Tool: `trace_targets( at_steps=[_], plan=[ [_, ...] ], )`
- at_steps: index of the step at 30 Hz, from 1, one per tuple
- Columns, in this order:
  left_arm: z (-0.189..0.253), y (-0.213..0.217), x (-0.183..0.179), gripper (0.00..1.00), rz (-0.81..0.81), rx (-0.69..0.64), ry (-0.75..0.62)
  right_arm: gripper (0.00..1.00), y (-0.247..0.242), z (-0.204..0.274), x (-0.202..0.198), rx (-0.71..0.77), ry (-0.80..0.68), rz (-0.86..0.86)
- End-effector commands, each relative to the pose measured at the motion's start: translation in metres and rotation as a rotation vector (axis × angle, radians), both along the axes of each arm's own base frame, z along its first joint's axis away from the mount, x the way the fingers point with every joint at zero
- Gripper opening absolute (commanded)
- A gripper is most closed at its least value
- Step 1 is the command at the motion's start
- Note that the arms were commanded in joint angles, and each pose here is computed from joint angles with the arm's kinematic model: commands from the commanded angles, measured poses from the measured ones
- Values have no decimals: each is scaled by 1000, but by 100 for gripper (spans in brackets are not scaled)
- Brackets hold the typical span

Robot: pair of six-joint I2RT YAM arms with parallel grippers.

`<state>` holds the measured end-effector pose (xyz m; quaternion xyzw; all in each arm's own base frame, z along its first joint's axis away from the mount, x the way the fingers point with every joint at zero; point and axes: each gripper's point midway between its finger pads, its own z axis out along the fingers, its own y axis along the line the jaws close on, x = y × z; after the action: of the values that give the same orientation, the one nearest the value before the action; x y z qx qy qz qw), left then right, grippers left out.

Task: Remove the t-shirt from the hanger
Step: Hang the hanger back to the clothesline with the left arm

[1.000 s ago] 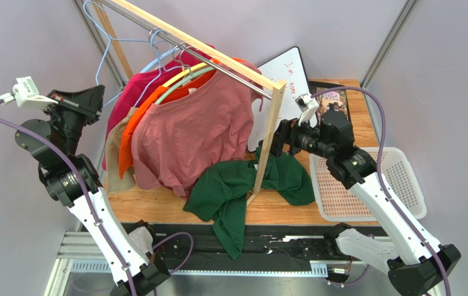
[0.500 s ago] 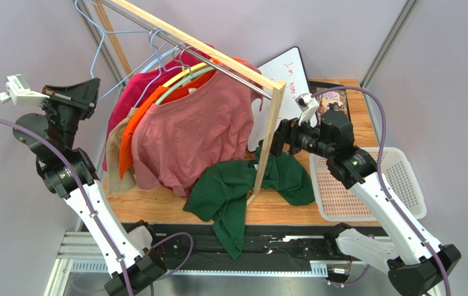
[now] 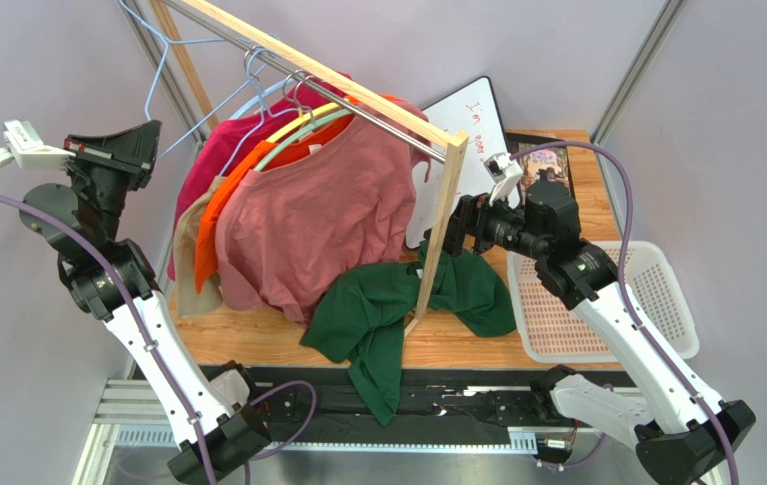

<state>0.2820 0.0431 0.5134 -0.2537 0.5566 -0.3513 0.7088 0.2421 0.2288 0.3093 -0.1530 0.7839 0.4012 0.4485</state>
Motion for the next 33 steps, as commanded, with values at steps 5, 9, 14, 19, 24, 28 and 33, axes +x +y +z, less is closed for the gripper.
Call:
trace_targets(
  at_steps=[5, 9, 14, 19, 24, 28, 33],
  plan=[
    [20, -6, 0, 0, -59, 24, -70, 86, 1, 25, 0, 33, -60, 8],
    [18, -4, 2, 0, -60, 22, -58, 86, 0, 26, -1, 34, -65, 5],
    [11, -4, 7, 0, -78, 27, -34, 86, 0, 26, -1, 35, -64, 5],
    [-3, -2, 13, 0, -88, 66, 21, 86, 1, 25, 1, 35, -56, 2],
    [-26, 3, 18, 0, -76, 143, 81, 86, 2, 25, 2, 38, -52, 2],
    [-43, 9, 26, 0, -87, 156, 132, 86, 3, 24, 3, 39, -45, 7],
    [-61, 19, 32, 25, -58, 146, 203, 86, 4, 15, 5, 34, -24, 2]
  ],
)
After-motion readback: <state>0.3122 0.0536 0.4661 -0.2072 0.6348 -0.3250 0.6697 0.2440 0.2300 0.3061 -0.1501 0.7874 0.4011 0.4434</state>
